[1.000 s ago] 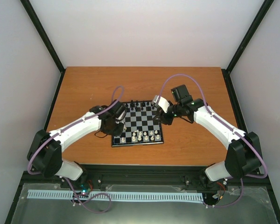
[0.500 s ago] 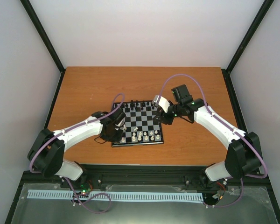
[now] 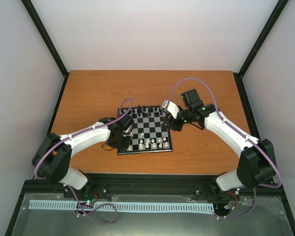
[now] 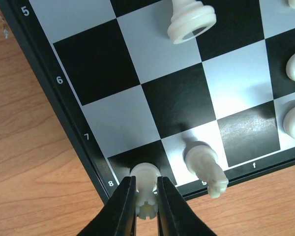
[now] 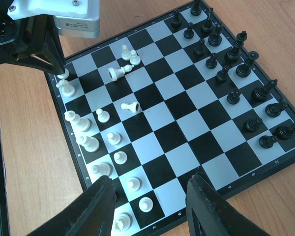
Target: Set up the chess pieces on the board
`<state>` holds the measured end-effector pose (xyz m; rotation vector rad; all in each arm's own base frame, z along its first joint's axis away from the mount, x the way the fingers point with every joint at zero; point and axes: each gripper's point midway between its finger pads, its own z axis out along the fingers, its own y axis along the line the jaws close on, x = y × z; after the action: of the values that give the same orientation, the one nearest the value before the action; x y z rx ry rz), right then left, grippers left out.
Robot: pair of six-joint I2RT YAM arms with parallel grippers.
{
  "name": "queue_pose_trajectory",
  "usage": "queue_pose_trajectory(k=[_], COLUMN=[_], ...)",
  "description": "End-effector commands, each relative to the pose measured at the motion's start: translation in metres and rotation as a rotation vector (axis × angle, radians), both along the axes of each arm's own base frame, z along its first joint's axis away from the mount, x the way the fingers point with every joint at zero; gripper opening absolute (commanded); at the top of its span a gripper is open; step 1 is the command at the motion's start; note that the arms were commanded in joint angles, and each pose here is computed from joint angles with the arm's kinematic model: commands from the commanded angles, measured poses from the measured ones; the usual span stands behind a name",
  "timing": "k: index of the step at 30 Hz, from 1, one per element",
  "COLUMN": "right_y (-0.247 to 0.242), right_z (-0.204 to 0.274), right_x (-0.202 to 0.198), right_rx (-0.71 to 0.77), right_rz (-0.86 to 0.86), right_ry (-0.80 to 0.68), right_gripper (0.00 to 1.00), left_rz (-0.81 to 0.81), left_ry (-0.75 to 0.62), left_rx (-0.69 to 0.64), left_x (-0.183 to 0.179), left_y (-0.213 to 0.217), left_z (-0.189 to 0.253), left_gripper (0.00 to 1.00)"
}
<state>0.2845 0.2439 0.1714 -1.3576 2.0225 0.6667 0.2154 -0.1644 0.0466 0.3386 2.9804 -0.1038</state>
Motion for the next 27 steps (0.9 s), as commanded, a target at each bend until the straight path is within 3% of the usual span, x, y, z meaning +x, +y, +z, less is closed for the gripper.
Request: queue_pose_trajectory(k=[1,7,13,20,27], right_y=[-0.003,-0.003,0.003,0.027,0.058], right_z=[-0.001,-0.001,0.000,-0.015,-0.059], right_x=[0.001,0.001,0.004,0.018,0.040], right_rx=[0.000,-0.001,-0.022,-0.081,-0.209], right_rz=[0.002,0.006,0.113,0.325,0.409], right_ry=[-0.003,-0.002,-0.053,-0.077,-0.083], right_gripper=[0.40,0.40,0.42,0.44,0.43], left_rz=[-0.008,-0.007,-0.036,-0.087,-0.047], left_ry=[-0.013,-0.022,-0.142,-0.339,-0.451], left_rx=[0.008,-0.005,-0.088,-0.118,-0.135], left_x=[0.005,0.005,0.013,0.046,0.087], left_y=[-0.002,-0.003,-0.009,-0.017,-0.015], left_z=[-0.002,0.005,0.057,0.110,0.140], left_gripper=[0.15,0.29,0.41,0.49,0.50])
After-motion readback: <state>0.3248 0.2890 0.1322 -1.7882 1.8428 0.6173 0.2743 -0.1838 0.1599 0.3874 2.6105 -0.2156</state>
